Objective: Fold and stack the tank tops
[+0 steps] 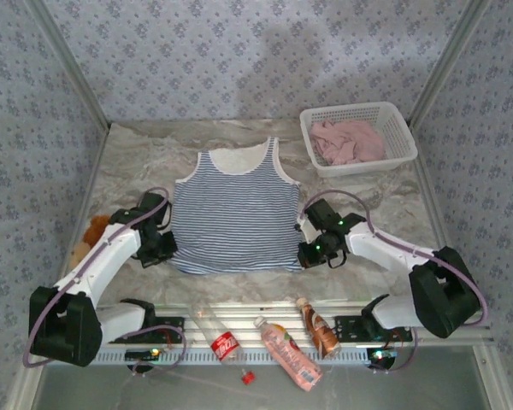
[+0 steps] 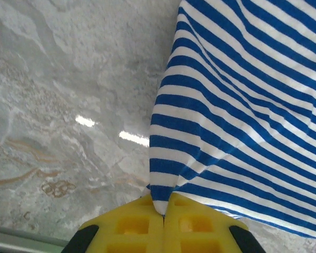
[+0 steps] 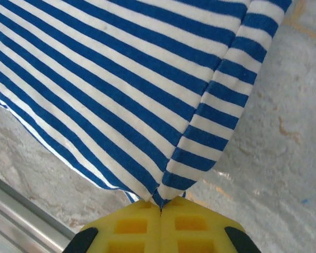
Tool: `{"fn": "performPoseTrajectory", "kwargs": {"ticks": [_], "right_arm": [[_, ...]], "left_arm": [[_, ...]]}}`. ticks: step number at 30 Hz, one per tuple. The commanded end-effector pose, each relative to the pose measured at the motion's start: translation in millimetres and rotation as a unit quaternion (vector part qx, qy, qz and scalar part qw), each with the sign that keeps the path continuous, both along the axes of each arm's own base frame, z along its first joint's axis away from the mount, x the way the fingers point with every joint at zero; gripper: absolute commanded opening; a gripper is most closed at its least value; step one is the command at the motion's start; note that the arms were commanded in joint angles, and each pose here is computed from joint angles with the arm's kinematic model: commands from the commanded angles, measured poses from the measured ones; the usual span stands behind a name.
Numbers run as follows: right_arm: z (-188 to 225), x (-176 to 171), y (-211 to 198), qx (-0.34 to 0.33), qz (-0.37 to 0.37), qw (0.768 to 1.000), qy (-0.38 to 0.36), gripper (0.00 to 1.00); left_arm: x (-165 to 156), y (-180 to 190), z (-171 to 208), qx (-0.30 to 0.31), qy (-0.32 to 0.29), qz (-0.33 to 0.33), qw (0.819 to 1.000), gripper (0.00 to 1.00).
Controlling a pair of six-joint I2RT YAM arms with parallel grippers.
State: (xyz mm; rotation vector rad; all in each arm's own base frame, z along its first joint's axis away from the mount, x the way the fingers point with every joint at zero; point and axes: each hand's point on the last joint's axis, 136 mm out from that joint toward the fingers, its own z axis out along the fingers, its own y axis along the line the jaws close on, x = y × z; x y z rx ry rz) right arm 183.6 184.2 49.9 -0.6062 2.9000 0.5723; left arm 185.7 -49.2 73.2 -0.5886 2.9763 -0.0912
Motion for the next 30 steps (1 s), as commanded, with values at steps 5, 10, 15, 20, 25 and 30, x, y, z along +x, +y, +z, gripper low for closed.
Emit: {"fn": "performPoseTrajectory", "kwargs": {"ticks": [5, 10, 15, 20, 25, 30], "right_arm": [[37, 0, -9, 0.007, -0.016, 1.000, -0.015, 0.00], [71, 22, -5, 0.049, -0.035, 0.995, -0.076, 0.00], [151, 104, 17, 0.112, -0.018, 0.964, -0.242, 0.00], [238, 222, 27, 0.128, -0.001, 0.913, -0.387, 0.00], [357, 329, 23, 0.147, -0.025, 0.825, -0.545, 0.00], [448, 361, 24, 0.162, -0.019, 0.734, -0.659, 0.00]], "left_arm": [[-9, -3, 22, -0.009, -0.001, 0.015, 1.000, 0.04], [1, -3, 43, -0.007, -0.030, 0.004, 1.000, 0.01], [75, -5, 116, 0.016, -0.141, -0.043, 0.989, 0.00], [184, 16, 202, 0.047, -0.260, -0.054, 0.963, 0.00], [275, 30, 306, 0.066, -0.392, -0.054, 0.916, 0.00], [316, 41, 386, 0.097, -0.495, -0.048, 0.862, 0.00]]}}
